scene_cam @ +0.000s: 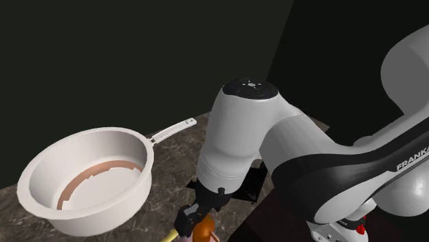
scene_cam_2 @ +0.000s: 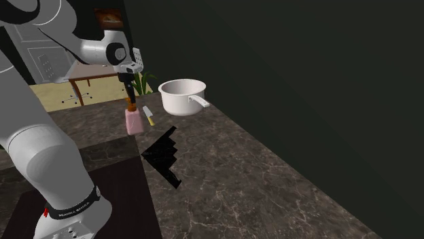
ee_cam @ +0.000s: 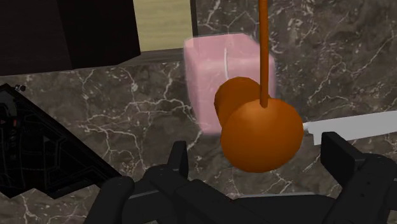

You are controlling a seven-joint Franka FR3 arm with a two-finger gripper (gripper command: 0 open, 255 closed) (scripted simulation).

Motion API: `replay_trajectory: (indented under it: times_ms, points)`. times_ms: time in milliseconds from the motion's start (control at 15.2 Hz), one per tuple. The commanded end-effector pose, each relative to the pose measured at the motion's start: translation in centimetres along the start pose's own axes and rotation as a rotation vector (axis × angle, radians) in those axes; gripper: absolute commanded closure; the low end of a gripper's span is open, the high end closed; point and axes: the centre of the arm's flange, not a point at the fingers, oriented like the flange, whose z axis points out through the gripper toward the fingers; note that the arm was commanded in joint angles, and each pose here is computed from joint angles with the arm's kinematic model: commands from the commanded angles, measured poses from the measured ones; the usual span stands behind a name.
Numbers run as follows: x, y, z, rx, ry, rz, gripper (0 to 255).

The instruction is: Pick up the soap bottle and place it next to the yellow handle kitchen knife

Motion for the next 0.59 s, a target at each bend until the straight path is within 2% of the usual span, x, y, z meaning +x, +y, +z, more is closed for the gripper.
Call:
replay_trajectory:
  times_ms: [0, 132, 528]
  points:
    - [-0.1, 0.1, -2.0, 0.0, 0.0, 0.0, 0]
    - [-0.1, 0.1, -4.4, 0.0, 0.0, 0.0, 0]
    - [-0.1, 0.1, -4.4, 0.0, 0.0, 0.0, 0]
